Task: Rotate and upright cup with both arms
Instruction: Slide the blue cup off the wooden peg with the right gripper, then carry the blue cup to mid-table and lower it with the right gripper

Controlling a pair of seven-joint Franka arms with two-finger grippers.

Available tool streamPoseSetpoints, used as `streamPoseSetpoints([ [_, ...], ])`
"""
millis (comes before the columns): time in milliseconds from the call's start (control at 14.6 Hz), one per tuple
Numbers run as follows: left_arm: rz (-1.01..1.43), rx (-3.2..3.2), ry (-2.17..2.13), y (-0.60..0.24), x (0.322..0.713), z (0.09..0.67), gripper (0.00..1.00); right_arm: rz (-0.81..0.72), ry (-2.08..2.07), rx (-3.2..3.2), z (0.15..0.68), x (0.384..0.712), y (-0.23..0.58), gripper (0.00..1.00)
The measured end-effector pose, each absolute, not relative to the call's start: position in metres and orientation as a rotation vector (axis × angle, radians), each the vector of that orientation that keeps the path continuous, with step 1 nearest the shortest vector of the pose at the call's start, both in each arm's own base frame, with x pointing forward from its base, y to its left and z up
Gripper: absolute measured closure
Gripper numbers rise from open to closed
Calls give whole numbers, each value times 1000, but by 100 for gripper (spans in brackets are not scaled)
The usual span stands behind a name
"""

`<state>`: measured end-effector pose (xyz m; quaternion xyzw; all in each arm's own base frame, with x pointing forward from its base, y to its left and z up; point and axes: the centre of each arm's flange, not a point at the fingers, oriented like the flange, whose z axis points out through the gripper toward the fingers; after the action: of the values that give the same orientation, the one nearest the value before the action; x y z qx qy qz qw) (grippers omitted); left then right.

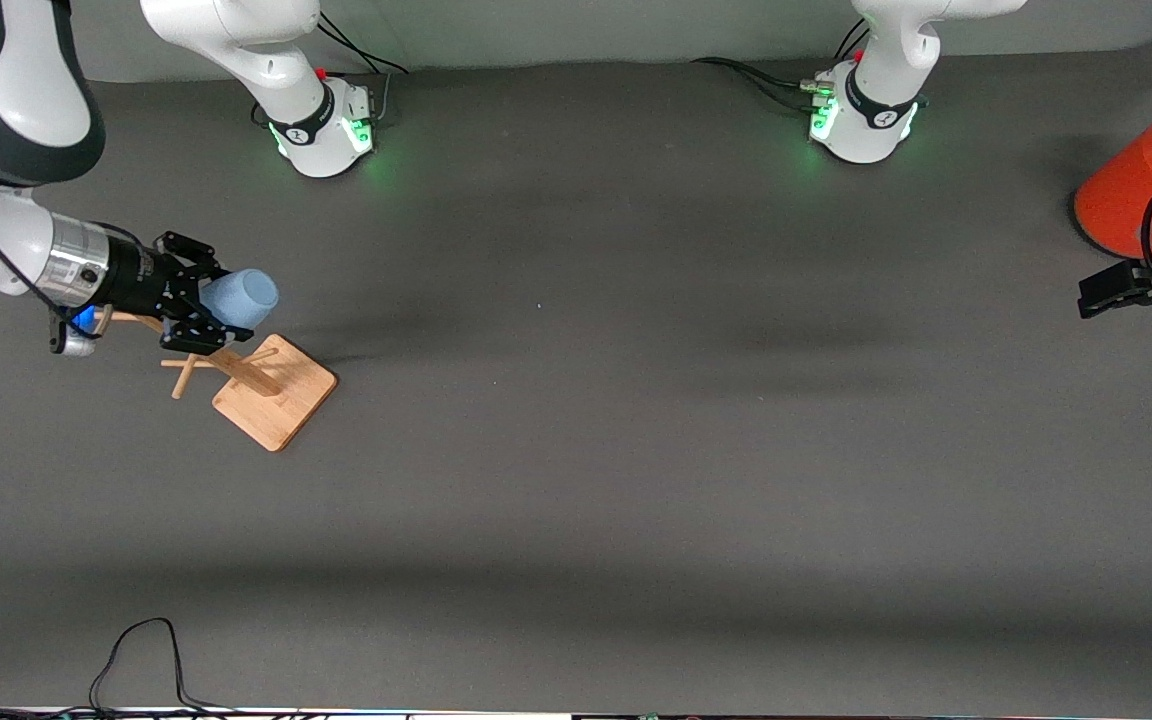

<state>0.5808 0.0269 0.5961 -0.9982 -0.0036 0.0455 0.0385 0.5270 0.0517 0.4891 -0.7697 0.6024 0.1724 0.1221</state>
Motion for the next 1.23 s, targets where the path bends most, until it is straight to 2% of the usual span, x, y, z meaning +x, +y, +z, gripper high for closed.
streamPoseSetpoints([
  [342,141,-3060,-11,27,581,596,0,451,1800,-2218,547,519,166,22],
  [547,144,-3059,-11,27,581,595,0,422,1827,-2171,562,509,226,22],
  [888,147,-3058,-12,28,582,593,0,405,1865,-2108,542,500,301,22],
  [1230,148,-3058,-15,29,582,593,0,230,1929,-2205,479,477,389,22],
])
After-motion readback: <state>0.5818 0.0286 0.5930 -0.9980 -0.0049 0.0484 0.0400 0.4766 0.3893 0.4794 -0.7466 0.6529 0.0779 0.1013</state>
